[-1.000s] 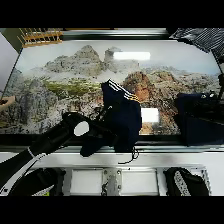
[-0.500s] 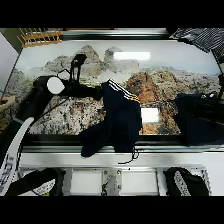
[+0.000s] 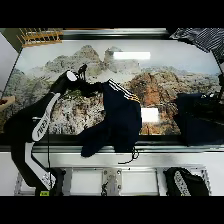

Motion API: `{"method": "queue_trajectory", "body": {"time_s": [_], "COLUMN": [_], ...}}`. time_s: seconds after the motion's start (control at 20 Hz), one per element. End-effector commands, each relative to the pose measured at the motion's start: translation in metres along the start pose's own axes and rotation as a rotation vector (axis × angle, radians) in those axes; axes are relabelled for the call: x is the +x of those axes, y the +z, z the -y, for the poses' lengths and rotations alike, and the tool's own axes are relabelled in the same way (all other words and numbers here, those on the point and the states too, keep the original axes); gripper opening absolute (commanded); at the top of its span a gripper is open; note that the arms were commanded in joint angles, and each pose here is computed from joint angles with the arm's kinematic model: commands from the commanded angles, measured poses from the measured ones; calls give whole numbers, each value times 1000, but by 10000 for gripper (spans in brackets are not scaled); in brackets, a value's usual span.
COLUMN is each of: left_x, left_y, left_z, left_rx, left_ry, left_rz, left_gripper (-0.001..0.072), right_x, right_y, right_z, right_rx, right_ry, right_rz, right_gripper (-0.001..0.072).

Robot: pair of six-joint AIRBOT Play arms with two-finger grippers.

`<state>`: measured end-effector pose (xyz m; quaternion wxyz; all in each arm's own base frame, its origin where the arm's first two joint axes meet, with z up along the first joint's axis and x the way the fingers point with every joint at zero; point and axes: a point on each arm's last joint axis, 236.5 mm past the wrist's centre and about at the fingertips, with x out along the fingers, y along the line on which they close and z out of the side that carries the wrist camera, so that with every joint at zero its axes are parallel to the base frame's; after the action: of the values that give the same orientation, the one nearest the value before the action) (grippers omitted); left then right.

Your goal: Fold the clothes and pants, and hang the long-sleeved shirts on hangers.

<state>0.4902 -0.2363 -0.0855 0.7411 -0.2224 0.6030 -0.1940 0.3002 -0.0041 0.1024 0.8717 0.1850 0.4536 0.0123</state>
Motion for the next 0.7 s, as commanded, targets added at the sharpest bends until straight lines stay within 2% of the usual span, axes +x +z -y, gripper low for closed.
{"method": "queue_trajectory", "body": {"time_s": [0.0,0.15,0.2,0.25,0.3,0.35,0.6,0.65], "left_x": [33,46,50,53,53,52,-10,-24], "left_y": [-1,-1,-4,-6,-7,-8,29,37], "left_z": [17,27,24,18,13,10,7,7], "left_rx": [16,58,57,59,65,72,94,101], "left_ry": [-41,-31,-10,14,31,40,25,22], "left_rz": [-61,-70,-81,-90,-94,-100,-33,-7], "left_gripper": [688,685,574,404,182,8,5,6], "right_x": [1,3,6,10,15,22,86,103], "right_y": [-1,-3,-6,-10,-14,-17,-34,-39], "right_z": [0,1,2,2,2,0,-28,-37], "right_rx": [0,4,7,9,9,3,-100,-111], "right_ry": [1,1,1,2,6,11,45,62], "right_rz": [-3,-18,-38,-64,-89,-115,-240,-262], "right_gripper": [16,16,16,16,15,15,23,125]}}
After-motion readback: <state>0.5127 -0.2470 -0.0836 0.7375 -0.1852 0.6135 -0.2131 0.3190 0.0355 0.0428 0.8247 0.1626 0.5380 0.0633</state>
